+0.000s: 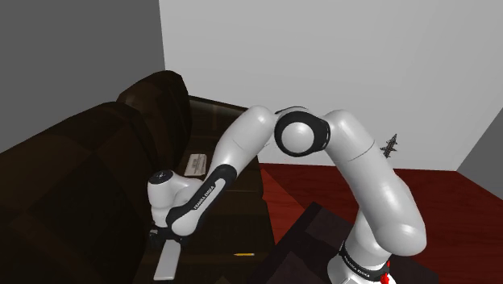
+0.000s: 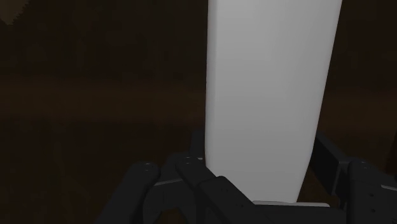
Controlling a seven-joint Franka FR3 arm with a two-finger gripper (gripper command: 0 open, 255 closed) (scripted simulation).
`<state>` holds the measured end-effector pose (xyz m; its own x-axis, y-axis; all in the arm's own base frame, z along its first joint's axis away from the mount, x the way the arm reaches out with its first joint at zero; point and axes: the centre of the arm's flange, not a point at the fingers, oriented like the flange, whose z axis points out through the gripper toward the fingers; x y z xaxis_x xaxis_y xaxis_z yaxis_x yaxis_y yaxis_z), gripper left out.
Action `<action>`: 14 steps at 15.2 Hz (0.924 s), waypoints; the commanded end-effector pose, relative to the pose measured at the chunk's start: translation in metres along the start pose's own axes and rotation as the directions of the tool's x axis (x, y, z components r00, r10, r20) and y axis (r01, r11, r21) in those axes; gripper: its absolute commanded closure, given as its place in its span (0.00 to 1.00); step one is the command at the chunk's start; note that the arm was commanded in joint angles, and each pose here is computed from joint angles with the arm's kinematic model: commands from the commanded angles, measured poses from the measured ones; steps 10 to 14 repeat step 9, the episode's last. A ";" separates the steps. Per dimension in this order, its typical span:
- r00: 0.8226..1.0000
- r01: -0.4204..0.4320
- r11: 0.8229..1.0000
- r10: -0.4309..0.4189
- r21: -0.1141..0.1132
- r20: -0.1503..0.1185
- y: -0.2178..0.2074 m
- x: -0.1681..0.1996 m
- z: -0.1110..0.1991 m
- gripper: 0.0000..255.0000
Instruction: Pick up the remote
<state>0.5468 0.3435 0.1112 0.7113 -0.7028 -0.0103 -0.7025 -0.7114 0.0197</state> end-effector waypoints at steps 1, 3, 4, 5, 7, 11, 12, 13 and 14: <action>1.000 0.001 1.000 -0.001 0.014 -0.003 -0.003 0.000 -0.017 1.00; 1.000 0.001 1.000 -0.001 0.014 -0.003 -0.002 0.000 -0.028 1.00; 1.000 0.001 1.000 -0.001 0.014 -0.003 -0.002 0.000 -0.033 1.00; 1.000 0.001 1.000 -0.001 0.014 -0.003 -0.002 0.000 -0.038 1.00; 1.000 0.001 1.000 -0.001 0.014 -0.003 -0.002 0.000 -0.049 1.00; 1.000 0.001 1.000 -0.001 0.014 -0.003 -0.002 0.000 -0.050 1.00; 1.000 0.001 1.000 -0.001 0.014 -0.003 -0.002 0.000 -0.050 1.00; 1.000 0.001 1.000 -0.001 0.014 -0.003 -0.002 0.000 -0.050 1.00; 1.000 0.001 1.000 -0.001 0.014 -0.003 -0.002 0.000 -0.050 1.00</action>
